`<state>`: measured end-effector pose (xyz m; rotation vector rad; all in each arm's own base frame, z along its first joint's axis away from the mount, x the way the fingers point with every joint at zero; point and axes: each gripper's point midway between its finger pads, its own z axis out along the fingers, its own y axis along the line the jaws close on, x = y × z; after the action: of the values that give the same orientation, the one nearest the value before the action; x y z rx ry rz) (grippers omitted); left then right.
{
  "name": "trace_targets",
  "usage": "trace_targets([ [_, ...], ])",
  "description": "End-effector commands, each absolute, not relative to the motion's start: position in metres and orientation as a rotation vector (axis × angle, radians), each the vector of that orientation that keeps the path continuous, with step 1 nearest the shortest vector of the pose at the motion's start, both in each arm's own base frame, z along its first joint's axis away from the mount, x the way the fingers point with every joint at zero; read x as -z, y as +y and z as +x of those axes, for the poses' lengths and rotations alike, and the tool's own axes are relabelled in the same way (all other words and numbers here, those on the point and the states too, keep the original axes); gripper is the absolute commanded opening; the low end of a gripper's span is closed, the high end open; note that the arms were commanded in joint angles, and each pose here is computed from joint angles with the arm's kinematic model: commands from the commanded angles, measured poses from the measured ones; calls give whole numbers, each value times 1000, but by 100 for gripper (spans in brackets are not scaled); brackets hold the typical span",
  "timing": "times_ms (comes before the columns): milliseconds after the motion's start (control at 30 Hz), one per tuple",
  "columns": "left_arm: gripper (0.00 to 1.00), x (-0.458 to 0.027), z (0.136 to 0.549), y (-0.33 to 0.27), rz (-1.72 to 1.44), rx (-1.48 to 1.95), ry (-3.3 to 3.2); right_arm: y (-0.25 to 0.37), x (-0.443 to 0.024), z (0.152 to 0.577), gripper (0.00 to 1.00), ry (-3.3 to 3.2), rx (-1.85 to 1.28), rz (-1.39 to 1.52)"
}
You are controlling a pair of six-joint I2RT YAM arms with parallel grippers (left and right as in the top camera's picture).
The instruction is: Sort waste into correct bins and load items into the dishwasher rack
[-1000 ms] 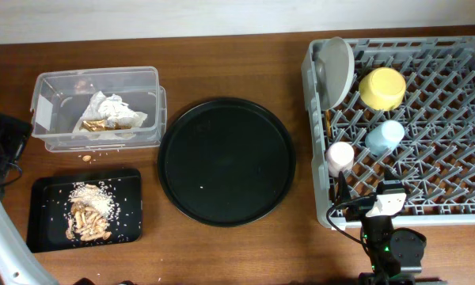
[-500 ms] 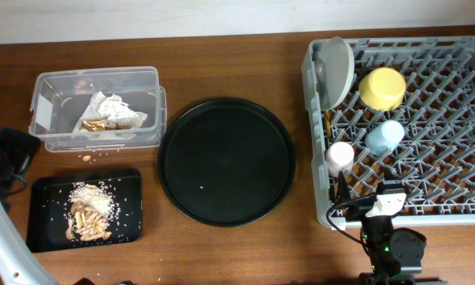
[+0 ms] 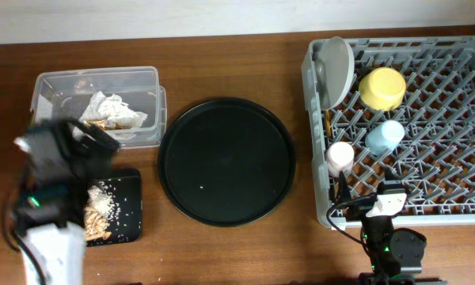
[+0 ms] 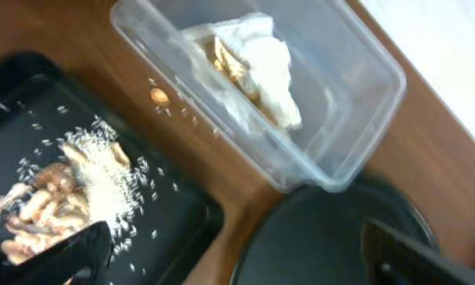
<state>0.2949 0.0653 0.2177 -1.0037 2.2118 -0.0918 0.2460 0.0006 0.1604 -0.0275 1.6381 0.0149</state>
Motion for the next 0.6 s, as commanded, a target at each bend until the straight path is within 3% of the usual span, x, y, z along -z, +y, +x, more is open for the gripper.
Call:
trace_targets([
  [0, 99, -181, 254, 50, -936, 17, 2251, -2, -158, 246, 99, 1640, -1, -24],
  [200, 99, -135, 221, 37, -863, 30, 2255, -2, -158, 246, 99, 1640, -1, -24],
  [567, 99, -145, 253, -3, -72, 65, 2075, -2, -158, 246, 99, 1640, -1, -24],
])
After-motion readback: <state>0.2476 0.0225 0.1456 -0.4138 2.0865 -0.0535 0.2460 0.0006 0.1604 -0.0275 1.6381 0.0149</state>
